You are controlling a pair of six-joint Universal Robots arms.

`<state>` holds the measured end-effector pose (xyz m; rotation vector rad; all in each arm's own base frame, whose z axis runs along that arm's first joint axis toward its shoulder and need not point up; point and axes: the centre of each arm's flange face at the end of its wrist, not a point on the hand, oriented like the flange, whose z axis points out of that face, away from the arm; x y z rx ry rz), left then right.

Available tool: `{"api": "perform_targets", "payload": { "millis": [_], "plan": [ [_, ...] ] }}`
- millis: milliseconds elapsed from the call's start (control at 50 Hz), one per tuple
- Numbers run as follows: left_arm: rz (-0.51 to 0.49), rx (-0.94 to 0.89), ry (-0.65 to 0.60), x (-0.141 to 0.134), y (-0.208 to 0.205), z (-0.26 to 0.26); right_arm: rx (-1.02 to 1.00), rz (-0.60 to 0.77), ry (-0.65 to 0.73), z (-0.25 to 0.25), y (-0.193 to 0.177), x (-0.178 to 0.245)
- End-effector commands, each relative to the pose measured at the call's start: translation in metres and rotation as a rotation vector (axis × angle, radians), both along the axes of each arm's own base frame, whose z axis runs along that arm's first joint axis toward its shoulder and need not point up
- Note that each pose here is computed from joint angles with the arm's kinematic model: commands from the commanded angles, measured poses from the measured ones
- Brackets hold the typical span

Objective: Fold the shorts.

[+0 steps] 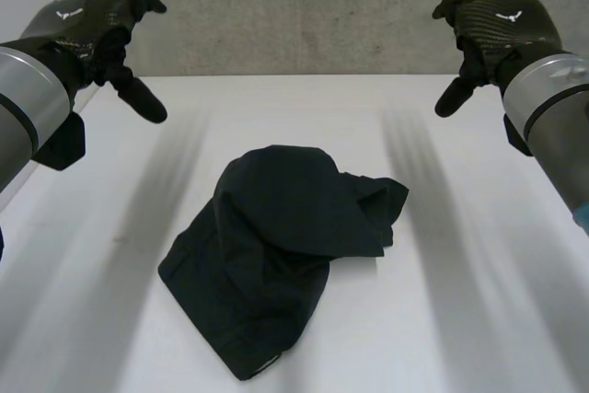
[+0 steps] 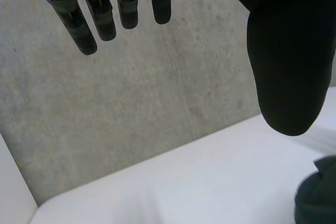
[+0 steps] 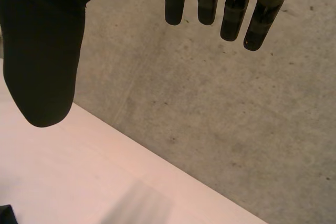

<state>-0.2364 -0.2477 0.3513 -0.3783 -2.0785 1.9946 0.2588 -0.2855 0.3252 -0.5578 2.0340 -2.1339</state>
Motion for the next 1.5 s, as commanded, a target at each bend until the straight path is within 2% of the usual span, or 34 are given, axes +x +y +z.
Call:
{"api": "perform_targets", "payload": {
  "millis": [20,180,300,400,480,640,780,860,920,1000,1020,1080,1100,1160,1220,1320,1340,1380,1400,1500],
  "plan": [
    [0.005,0.031,-0.013,0.001,0.002,-0.002,0.018,-0.003,0.009,0.001,0.0,-0.001],
    [0.009,0.014,-0.007,0.002,0.001,-0.001,0.024,0.009,0.015,-0.001,0.0,0.0],
    [0.012,0.017,-0.02,0.001,-0.004,-0.017,0.053,0.048,0.076,-0.014,0.005,0.002],
    [0.033,0.074,-0.148,0.011,-0.015,-0.059,0.127,0.185,0.209,-0.058,0.019,0.003],
    [0.019,0.18,-0.246,0.016,-0.021,-0.098,0.169,0.242,0.25,-0.086,0.022,-0.007],
    [-0.099,0.384,-0.271,0.01,-0.015,-0.161,0.21,0.27,0.242,-0.117,0.029,-0.014],
    [-0.124,0.501,-0.286,0.004,-0.015,-0.199,0.206,0.271,0.242,-0.129,0.034,-0.015],
    [-0.126,0.501,-0.275,0.001,-0.019,-0.205,0.197,0.271,0.241,-0.133,0.034,-0.015],
    [-0.1,0.444,-0.263,-0.001,-0.03,-0.202,0.196,0.27,0.241,-0.133,0.034,-0.015],
    [0.013,0.314,-0.263,0.005,-0.053,-0.182,0.193,0.269,0.24,-0.132,0.033,-0.015],
    [0.07,0.236,-0.255,0.006,-0.064,-0.167,0.192,0.267,0.24,-0.132,0.033,-0.015],
    [0.16,0.079,-0.224,0.007,-0.082,-0.131,0.19,0.267,0.239,-0.132,0.033,-0.016],
    [0.208,-0.032,-0.201,0.008,-0.092,-0.105,0.192,0.267,0.24,-0.132,0.033,-0.016],
    [0.236,-0.192,-0.189,0.005,-0.102,-0.071,0.193,0.266,0.24,-0.132,0.034,-0.016],
    [0.248,-0.43,-0.21,-0.008,-0.109,-0.03,0.205,0.27,0.243,-0.135,0.037,-0.016],
    [0.114,-0.612,-0.2,-0.064,-0.084,-0.012,0.214,0.274,0.244,-0.138,0.04,-0.016],
    [0.034,-0.633,-0.189,-0.085,-0.073,-0.019,0.214,0.272,0.245,-0.138,0.04,-0.016],
    [-0.057,-0.638,-0.188,-0.105,-0.061,-0.03,0.211,0.267,0.244,-0.137,0.039,-0.017],
    [-0.153,-0.64,-0.189,-0.124,-0.047,-0.041,0.21,0.263,0.244,-0.137,0.038,-0.017],
    [-0.364,-0.601,-0.201,-0.167,-0.006,-0.077,0.171,0.202,0.239,-0.132,0.029,-0.024]
  ]
}}
